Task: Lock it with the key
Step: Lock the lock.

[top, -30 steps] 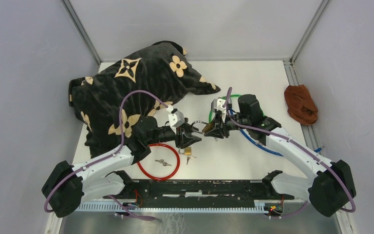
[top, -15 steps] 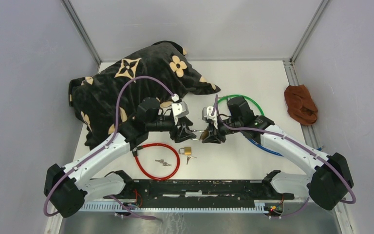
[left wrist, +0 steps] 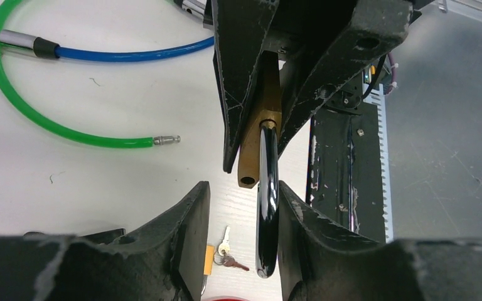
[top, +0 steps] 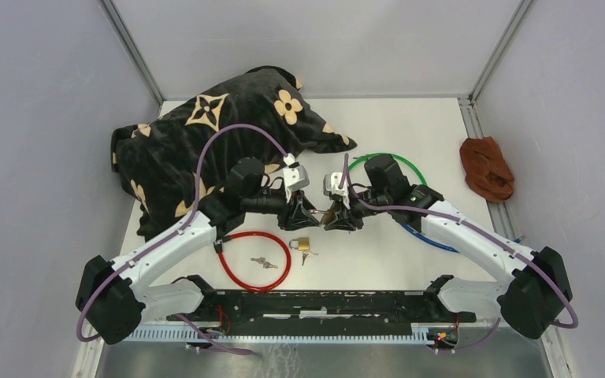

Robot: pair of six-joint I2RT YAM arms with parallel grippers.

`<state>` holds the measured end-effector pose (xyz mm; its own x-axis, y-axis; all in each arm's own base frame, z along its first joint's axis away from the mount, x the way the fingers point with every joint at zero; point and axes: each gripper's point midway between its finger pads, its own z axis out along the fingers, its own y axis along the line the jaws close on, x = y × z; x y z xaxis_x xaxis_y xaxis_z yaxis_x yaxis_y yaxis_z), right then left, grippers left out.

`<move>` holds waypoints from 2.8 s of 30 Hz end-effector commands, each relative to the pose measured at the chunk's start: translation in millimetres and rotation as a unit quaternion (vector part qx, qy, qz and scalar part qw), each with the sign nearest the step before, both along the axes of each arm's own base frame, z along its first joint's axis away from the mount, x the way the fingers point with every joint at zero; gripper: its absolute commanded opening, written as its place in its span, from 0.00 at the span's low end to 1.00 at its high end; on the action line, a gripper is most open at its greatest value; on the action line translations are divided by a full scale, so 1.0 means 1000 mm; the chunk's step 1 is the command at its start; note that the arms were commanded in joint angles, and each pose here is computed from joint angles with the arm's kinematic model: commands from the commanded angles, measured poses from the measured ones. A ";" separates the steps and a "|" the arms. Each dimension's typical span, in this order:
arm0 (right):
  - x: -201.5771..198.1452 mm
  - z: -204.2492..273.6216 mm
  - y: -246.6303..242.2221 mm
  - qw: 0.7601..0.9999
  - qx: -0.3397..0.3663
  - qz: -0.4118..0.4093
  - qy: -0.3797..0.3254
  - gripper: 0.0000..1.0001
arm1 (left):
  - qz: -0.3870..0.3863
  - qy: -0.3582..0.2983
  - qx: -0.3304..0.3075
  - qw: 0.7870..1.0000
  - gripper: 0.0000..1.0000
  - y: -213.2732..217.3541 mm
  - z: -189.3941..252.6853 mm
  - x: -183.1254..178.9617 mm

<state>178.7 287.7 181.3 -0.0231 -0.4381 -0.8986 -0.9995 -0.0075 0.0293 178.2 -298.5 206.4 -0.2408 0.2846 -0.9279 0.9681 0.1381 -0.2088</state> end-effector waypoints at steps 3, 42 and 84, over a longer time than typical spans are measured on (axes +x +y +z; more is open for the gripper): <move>0.011 0.044 0.015 0.997 0.051 0.017 -0.062 0.00 | -0.011 -0.024 -0.019 0.999 0.37 -0.005 0.014 0.001; -0.003 0.111 -0.005 0.935 0.349 -0.018 0.054 0.70 | 0.061 -0.105 -0.241 0.963 0.02 0.007 0.108 0.000; 0.002 0.105 0.047 0.942 0.334 0.015 0.043 0.00 | 0.021 -0.096 -0.238 0.966 0.02 -0.033 0.112 -0.010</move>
<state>188.6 303.7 279.8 -0.1400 0.2281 -0.9635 -0.9901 -0.0357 0.1354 185.7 -303.6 269.8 -0.1330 -0.1195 -0.9839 0.9674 0.2002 -0.1551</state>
